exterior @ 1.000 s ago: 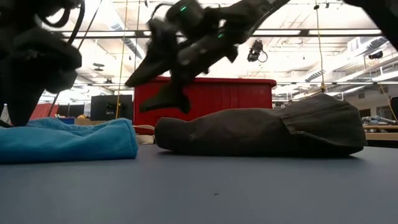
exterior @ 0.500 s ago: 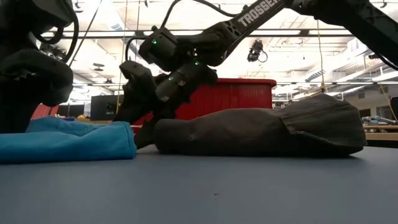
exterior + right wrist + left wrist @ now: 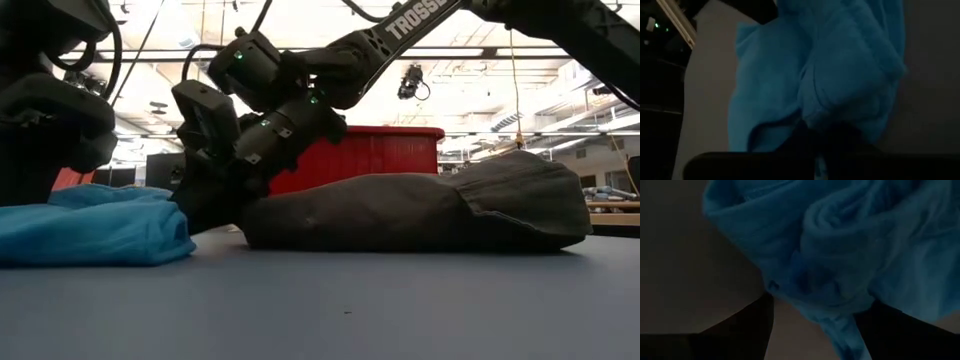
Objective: Fold laundry
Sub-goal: Stack the blue shorts on top of the black shorts
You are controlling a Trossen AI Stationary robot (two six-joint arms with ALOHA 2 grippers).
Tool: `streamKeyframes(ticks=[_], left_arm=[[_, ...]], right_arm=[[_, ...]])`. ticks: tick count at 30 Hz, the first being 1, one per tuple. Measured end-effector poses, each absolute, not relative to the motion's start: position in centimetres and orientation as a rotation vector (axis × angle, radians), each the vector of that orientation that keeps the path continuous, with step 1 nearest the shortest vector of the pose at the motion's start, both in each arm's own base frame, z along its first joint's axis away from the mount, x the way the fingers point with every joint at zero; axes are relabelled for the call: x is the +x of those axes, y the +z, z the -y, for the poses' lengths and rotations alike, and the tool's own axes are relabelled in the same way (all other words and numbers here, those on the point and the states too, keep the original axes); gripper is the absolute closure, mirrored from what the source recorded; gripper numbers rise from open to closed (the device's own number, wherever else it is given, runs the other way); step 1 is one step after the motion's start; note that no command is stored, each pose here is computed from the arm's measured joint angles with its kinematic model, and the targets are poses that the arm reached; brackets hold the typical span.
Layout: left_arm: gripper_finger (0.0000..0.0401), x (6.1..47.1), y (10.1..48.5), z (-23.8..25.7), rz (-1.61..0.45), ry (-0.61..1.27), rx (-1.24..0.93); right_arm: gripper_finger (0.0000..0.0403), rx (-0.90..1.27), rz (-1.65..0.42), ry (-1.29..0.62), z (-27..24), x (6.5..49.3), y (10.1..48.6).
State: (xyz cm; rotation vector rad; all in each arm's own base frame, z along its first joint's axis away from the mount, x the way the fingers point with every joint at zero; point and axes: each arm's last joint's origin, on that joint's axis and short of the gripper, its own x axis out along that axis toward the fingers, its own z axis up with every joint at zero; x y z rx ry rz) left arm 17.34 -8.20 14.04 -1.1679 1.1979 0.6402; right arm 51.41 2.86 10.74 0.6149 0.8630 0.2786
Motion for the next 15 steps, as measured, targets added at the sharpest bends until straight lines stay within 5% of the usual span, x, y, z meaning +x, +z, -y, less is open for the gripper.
streamKeyframes(ticks=[7, 15], left_arm=[[0.0166, 18.1, 14.2, 8.0, -1.035, 0.595, -1.052], [0.0370, 18.9, 14.4, 7.2, -0.865, 0.633, -0.968]], right_arm=[[0.0385, 0.644, -0.870, 0.250, -1.6, 51.3, 11.2], [0.0385, 0.627, -0.880, 0.181, -0.5, 50.8, 12.8]])
